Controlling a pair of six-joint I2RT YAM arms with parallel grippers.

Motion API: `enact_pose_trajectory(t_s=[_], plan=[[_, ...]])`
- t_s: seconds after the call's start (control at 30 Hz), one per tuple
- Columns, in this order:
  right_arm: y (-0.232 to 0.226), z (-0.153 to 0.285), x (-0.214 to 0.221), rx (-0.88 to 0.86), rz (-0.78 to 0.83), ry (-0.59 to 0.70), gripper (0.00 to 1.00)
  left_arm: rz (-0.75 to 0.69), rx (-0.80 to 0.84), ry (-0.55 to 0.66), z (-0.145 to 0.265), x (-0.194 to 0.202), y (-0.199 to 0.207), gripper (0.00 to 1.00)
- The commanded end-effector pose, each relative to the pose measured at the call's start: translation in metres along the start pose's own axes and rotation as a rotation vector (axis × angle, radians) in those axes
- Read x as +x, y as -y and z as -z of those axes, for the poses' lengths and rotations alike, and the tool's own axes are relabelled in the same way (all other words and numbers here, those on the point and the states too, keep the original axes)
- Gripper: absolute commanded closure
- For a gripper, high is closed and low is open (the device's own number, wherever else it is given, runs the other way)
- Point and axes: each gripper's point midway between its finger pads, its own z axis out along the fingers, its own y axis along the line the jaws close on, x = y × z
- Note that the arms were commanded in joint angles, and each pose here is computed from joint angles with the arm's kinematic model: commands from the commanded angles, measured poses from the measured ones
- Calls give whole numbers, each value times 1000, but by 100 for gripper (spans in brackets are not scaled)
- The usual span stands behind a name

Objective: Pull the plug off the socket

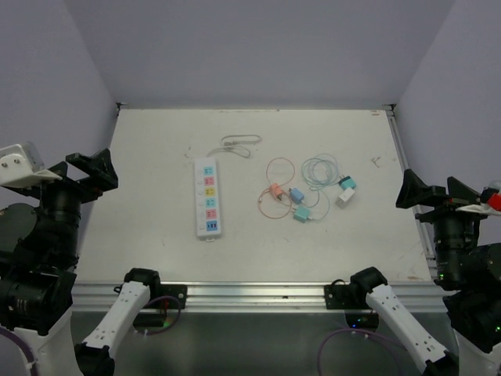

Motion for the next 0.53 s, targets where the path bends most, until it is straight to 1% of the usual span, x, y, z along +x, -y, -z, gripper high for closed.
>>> enact_pose_trajectory(t_s=[0.0,0.5], plan=[[-16,-10,-6,-62,6,36,1,-28,-6,-2,-1,3,-3,0],[-19,-15,1,-70,31,31,1,-30,-15,-2,-3,9,-5,0]])
